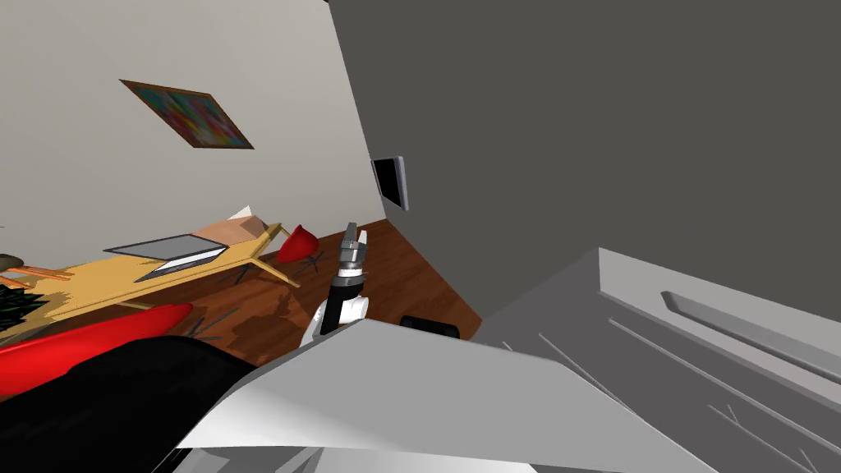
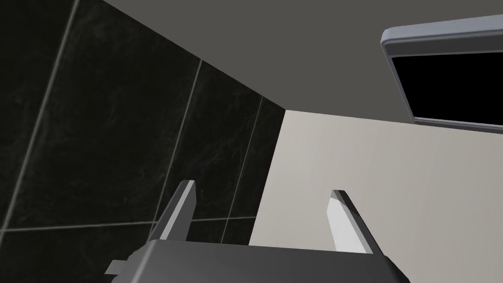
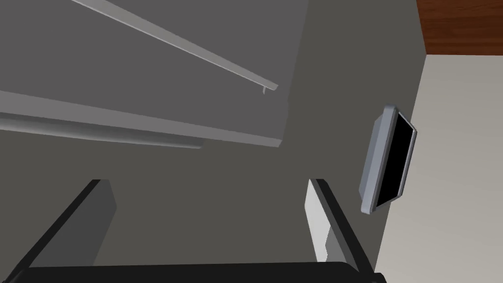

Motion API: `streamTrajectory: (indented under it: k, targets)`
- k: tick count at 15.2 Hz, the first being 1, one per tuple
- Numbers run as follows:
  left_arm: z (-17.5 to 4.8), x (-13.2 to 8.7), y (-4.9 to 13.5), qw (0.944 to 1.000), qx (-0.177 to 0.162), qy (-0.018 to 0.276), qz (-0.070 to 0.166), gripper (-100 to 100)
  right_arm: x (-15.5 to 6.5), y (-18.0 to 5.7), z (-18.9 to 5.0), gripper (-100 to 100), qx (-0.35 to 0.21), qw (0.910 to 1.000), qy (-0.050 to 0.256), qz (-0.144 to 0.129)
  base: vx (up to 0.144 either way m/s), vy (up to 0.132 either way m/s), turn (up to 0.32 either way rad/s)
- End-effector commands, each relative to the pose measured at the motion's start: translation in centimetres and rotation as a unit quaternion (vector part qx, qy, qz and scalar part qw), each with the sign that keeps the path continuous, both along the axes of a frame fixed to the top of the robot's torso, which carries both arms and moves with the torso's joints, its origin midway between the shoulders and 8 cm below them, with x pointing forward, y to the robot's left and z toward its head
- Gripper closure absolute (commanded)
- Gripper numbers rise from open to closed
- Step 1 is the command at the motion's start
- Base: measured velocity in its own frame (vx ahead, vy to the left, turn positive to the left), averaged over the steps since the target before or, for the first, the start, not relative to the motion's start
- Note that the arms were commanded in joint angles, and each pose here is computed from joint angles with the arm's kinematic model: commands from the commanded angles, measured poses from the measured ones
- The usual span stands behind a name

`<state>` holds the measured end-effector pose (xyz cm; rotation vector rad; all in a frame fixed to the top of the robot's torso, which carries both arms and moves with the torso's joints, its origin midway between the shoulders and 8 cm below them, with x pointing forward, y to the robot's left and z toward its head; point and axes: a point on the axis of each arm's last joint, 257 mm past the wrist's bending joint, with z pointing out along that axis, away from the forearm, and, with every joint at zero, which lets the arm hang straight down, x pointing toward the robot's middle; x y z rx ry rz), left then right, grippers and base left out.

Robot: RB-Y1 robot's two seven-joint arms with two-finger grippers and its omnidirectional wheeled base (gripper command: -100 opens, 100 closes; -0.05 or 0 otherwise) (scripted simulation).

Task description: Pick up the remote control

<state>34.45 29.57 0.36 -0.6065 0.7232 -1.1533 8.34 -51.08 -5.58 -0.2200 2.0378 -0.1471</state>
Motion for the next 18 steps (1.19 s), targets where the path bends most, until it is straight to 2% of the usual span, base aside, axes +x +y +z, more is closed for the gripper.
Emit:
streamTrajectory:
  k: [1, 3, 4, 5, 6, 8, 9, 10, 11, 13, 14, 15, 16, 18]
  targets:
    - [0.0, 0.0, 0.0, 1.0000, 0.000, 0.000, 0.000, 0, -1.4, -0.4, 0.5, -100, -0.021, 0.9991, 0.037, 0.005, 0.028, -0.023, 0.165]
    - [0.0, 0.0, 0.0, 1.0000, 0.000, 0.000, 0.000, 0, -1.8, -0.5, 0.6, -100, -0.025, 0.9986, 0.047, 0.001, 0.028, -0.027, 0.166]
    - [0.0, 0.0, 0.0, 1.0000, 0.000, 0.000, 0.000, 0, -2.8, -0.8, 0.9, -100, -0.042, 0.9962, 0.076, 0.007, 0.022, -0.024, 0.210]
    - [0.0, 0.0, 0.0, 1.0000, 0.000, 0.000, 0.000, 0, -3.2, -0.8, 0.9, -100, -0.043, 0.9955, 0.084, 0.004, 0.025, -0.029, 0.209]
    - [0.0, 0.0, 0.0, 1.0000, 0.000, 0.000, 0.000, 0, -3.9, -0.9, 1.2, -100, -0.057, 0.9924, 0.109, 0.011, 0.033, -0.035, 0.341]
    - [0.0, 0.0, 0.0, 1.0000, 0.000, 0.000, 0.000, 0, -4.5, -1.0, 1.2, -100, -0.058, 0.9908, 0.122, 0.007, 0.033, -0.046, 0.156]
    - [0.0, 0.0, 0.0, 1.0000, 0.000, 0.000, 0.000, 0, -5.3, -1.1, 1.6, -100, -0.072, 0.9861, 0.150, 0.014, 0.031, -0.041, 0.118]
    - [0.0, 0.0, 0.0, 1.0000, 0.000, 0.000, 0.000, 0, -5.7, -1.1, 1.5, -100, -0.071, 0.9846, 0.159, 0.011, 0.029, -0.044, 0.159]
    - [0.0, 0.0, 0.0, 1.0000, 0.000, 0.000, 0.000, 0, -6.3, -1.2, 1.9, -100, -0.083, 0.9794, 0.183, 0.019, 0.029, -0.061, 0.296]
    - [0.0, 0.0, 0.0, 1.0000, 0.000, 0.000, 0.000, 0, -6.9, -1.2, 1.8, -100, -0.082, 0.9770, 0.196, 0.015, 0.023, -0.062, 0.172]
    - [0.0, 0.0, 0.0, 1.0000, 0.000, 0.000, 0.000, 0, -7.7, -1.2, 2.0, -100, -0.091, 0.9698, 0.225, 0.023, 0.027, -0.044, 0.150]
    - [0.0, 0.0, 0.0, 1.0000, 0.000, 0.000, 0.000, 0, -8.1, -1.2, 2.0, -100, -0.090, 0.9680, 0.233, 0.020, 0.031, -0.049, 0.187]
    - [0.0, 0.0, 0.0, 1.0000, 0.000, 0.000, 0.000, 0, -8.7, -1.1, 2.1, -100, -0.097, 0.9610, 0.257, 0.029, 0.044, -0.064, 0.237]
    - [0.0, 0.0, 0.0, 1.0000, 0.000, 0.000, 0.000, 0, -9.2, -1.1, 2.2, -100, -0.096, 0.9578, 0.270, 0.026, 0.039, -0.070, 0.143]
